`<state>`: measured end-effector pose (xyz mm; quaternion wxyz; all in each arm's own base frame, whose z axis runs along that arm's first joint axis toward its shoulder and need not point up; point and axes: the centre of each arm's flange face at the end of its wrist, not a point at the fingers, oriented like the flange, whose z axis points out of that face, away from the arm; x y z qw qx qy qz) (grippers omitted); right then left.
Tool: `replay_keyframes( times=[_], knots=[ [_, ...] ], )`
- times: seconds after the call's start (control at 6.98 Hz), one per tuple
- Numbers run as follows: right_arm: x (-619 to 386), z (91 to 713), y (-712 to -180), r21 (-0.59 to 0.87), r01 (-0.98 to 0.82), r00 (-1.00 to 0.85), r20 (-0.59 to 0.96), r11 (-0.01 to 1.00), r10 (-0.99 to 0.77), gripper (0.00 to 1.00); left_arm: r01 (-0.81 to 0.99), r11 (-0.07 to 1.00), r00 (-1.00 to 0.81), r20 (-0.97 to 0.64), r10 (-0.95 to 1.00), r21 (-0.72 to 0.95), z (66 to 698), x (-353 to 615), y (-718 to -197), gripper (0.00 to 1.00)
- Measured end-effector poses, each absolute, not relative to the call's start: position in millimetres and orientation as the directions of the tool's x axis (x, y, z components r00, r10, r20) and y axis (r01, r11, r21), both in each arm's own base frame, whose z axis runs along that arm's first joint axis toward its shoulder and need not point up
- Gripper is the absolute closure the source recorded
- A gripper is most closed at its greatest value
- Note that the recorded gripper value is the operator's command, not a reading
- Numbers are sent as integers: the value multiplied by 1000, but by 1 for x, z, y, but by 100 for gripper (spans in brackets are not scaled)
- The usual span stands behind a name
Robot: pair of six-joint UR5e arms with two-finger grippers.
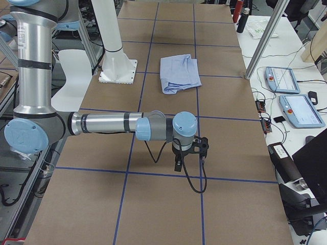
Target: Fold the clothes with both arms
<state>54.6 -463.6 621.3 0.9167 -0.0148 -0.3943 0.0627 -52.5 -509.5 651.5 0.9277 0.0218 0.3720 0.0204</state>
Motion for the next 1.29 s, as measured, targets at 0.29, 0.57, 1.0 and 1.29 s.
replay_keyframes(
  times=[0.29,0.57,1.0,1.29],
  knots=[
    [55,621,-464,-75,-103,681,721,992,125,0,-23,998,722,-689,57,59,657,-51,-510,1],
    [55,620,-465,-73,-103,681,721,992,124,0,-23,998,722,-690,57,59,655,-50,-510,1],
    [55,619,-466,-70,-103,682,721,992,122,0,-23,998,722,-690,57,59,654,-50,-510,1],
    [55,619,-466,-71,-103,683,720,992,122,0,-23,998,722,-690,59,61,654,-50,-511,1]
  ],
)
